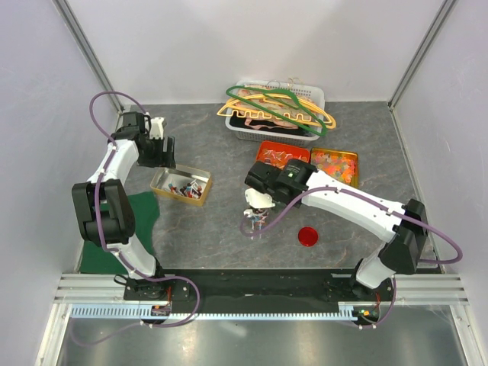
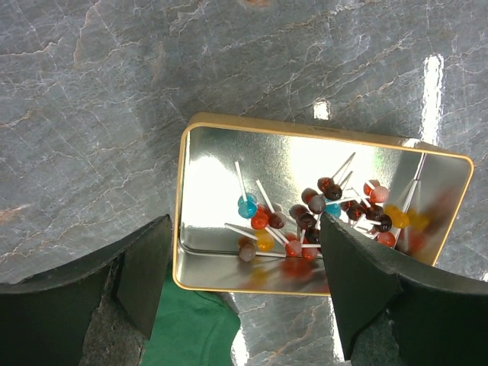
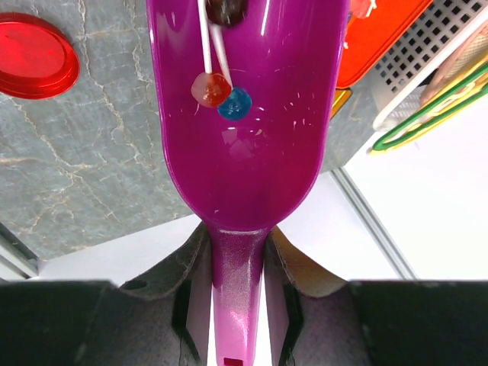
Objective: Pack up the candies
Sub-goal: Place the fake candies in the packing bottle.
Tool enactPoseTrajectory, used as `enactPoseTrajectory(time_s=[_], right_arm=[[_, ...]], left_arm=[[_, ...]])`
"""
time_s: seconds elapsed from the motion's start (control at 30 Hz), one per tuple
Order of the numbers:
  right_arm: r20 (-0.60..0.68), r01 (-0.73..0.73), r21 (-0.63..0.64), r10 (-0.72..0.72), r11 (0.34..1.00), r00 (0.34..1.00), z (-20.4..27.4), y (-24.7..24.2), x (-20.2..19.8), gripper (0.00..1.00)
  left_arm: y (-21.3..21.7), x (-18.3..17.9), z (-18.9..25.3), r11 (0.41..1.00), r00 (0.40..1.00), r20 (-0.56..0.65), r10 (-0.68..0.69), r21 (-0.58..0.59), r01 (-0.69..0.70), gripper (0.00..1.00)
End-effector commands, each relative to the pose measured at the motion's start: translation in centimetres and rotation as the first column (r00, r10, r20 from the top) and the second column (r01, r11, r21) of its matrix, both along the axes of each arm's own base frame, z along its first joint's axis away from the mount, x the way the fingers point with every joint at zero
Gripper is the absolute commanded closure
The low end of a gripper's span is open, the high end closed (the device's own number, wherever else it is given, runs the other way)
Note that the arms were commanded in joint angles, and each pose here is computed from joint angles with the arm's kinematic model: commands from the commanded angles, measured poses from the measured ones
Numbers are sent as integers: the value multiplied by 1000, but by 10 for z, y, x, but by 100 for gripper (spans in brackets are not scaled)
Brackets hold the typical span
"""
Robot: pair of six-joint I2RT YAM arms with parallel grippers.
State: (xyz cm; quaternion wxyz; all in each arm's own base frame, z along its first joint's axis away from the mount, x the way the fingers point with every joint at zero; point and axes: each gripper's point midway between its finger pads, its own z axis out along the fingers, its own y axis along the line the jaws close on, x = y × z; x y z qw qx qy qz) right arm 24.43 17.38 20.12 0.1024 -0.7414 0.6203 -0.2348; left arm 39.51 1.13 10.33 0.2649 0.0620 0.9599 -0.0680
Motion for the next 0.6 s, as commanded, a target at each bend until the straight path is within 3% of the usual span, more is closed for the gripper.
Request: enactPoseTrajectory(time_s=[0.0, 0.57], right_arm=[[45, -11, -46, 13, 999, 999, 16, -3, 2, 100], [80, -36, -120, 46, 992, 996, 26, 1, 0, 100]], left_arm=[[-3, 4, 15, 1000, 998, 65, 2, -16, -1, 15], [-4, 3, 5, 1000, 998, 56, 0, -20, 1, 15]])
